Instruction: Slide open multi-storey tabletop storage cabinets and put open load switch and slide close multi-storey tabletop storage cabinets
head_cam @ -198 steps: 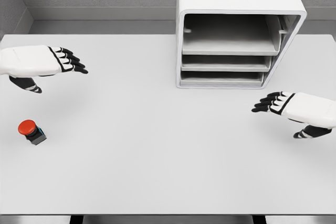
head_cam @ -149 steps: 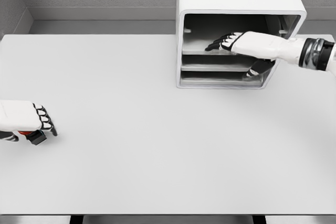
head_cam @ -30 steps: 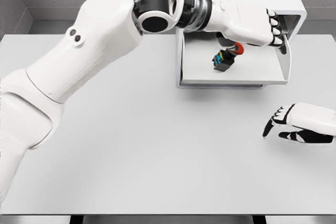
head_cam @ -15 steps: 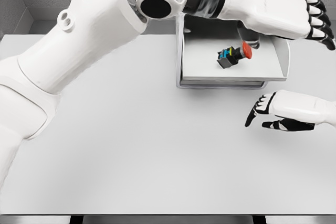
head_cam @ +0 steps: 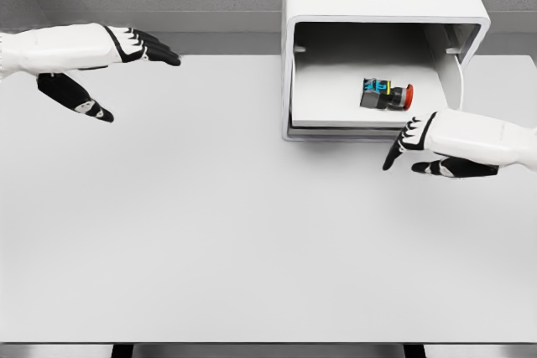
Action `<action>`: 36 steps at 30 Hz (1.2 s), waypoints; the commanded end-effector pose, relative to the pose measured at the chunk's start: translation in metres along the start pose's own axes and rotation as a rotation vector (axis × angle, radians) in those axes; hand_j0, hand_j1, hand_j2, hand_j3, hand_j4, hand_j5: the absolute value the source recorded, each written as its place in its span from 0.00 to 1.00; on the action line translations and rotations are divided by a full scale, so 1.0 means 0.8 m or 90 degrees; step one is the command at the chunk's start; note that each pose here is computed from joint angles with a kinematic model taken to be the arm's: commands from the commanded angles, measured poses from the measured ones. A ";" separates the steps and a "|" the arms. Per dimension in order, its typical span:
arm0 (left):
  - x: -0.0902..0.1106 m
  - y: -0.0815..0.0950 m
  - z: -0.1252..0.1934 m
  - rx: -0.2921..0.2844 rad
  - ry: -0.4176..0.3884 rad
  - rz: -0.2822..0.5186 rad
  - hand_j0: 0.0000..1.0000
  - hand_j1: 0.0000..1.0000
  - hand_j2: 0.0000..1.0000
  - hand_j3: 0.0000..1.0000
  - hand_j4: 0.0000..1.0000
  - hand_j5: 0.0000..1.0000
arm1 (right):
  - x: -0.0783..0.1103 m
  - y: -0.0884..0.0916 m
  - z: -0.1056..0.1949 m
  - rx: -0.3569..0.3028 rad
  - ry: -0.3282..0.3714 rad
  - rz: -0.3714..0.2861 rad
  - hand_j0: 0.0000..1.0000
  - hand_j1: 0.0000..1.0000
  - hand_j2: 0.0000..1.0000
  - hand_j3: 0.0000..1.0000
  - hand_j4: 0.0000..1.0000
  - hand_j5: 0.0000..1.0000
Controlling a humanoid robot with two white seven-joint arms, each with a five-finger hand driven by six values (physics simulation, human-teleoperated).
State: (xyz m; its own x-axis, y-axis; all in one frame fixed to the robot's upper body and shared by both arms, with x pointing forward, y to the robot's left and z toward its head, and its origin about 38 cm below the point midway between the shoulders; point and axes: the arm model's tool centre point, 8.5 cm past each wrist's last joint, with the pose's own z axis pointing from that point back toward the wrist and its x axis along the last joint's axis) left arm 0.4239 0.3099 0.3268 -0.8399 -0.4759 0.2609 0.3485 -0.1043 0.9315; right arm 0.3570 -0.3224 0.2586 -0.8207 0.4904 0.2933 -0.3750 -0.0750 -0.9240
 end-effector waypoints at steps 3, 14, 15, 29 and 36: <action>-0.012 -0.029 -0.020 -0.015 0.001 0.025 1.00 1.00 1.00 1.00 1.00 1.00 | -0.011 0.010 -0.020 0.012 -0.009 -0.022 0.60 0.60 0.60 0.60 0.60 0.60; -0.052 -0.074 -0.088 -0.028 0.020 0.069 1.00 1.00 1.00 1.00 1.00 1.00 | -0.041 0.026 -0.044 0.043 0.013 -0.036 0.61 0.61 0.61 0.61 0.61 0.61; -0.052 -0.074 -0.088 -0.028 0.020 0.069 1.00 1.00 1.00 1.00 1.00 1.00 | -0.043 0.028 -0.045 0.046 0.017 -0.036 0.62 0.62 0.62 0.62 0.62 0.62; -0.052 -0.073 -0.088 -0.027 0.020 0.068 1.00 1.00 1.00 1.00 1.00 1.00 | -0.073 0.010 -0.035 0.030 0.059 -0.040 0.65 0.65 0.65 0.65 0.65 0.65; -0.051 -0.071 -0.088 -0.025 0.018 0.067 1.00 1.00 1.00 1.00 1.00 1.00 | -0.065 0.020 -0.042 0.047 0.045 -0.040 1.00 1.00 1.00 1.00 1.00 1.00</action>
State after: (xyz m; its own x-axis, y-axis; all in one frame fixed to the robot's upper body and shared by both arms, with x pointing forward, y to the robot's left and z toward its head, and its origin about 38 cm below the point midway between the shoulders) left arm 0.4674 0.2732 0.2443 -0.7884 -0.5099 0.3442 0.4488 -0.0940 0.8887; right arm 0.4088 -0.3218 0.2205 -0.7621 0.5595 0.3259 -0.4552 -0.1050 -0.8842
